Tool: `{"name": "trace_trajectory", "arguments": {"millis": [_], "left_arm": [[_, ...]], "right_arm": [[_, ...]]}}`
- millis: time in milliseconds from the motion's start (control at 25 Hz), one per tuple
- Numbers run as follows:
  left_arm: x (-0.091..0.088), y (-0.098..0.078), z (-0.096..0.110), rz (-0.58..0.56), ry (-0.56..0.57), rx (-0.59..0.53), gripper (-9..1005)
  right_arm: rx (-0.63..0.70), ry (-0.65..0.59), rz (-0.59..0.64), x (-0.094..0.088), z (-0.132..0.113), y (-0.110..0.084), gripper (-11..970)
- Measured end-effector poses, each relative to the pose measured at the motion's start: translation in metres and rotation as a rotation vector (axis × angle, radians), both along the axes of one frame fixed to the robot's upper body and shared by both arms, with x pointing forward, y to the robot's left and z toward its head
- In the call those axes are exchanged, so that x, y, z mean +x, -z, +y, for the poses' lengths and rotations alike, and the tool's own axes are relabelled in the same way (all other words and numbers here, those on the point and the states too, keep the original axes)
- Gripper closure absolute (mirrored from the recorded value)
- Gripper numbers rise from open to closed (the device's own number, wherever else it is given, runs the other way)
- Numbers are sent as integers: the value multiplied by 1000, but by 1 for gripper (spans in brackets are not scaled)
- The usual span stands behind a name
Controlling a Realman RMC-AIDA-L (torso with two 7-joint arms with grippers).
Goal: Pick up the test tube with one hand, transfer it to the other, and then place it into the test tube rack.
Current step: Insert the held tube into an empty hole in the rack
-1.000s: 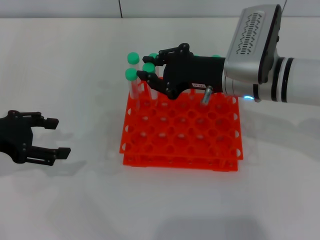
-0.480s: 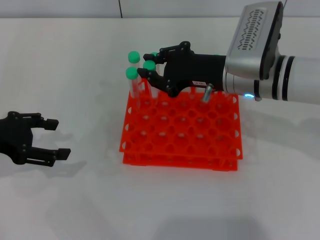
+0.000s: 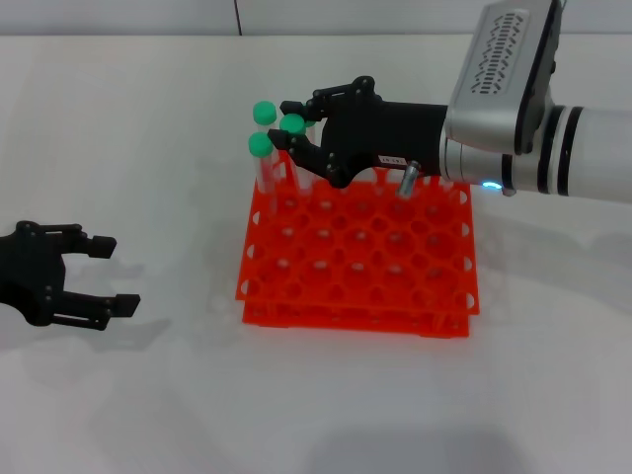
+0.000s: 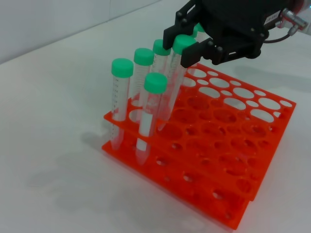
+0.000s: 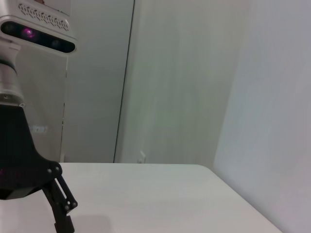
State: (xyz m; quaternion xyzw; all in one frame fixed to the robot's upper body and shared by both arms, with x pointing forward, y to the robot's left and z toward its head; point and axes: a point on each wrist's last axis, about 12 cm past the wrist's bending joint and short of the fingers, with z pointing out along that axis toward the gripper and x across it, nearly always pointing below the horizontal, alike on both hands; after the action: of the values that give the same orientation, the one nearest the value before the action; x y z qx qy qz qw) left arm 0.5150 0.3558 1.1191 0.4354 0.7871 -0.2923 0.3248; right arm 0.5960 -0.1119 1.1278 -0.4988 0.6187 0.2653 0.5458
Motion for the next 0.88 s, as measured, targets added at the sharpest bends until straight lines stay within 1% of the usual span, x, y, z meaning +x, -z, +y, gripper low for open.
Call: {"name": "trace_trajectory", "arguments": {"millis": [320,880], "left_arm": [[0,0,0,-3,1,-2,121],[2,-1,-1,-7,4,-2,121]], "right_arm": [[1,0,-1,0,1,-1,693],[3,35,8,4,-1,-2,692]]}}
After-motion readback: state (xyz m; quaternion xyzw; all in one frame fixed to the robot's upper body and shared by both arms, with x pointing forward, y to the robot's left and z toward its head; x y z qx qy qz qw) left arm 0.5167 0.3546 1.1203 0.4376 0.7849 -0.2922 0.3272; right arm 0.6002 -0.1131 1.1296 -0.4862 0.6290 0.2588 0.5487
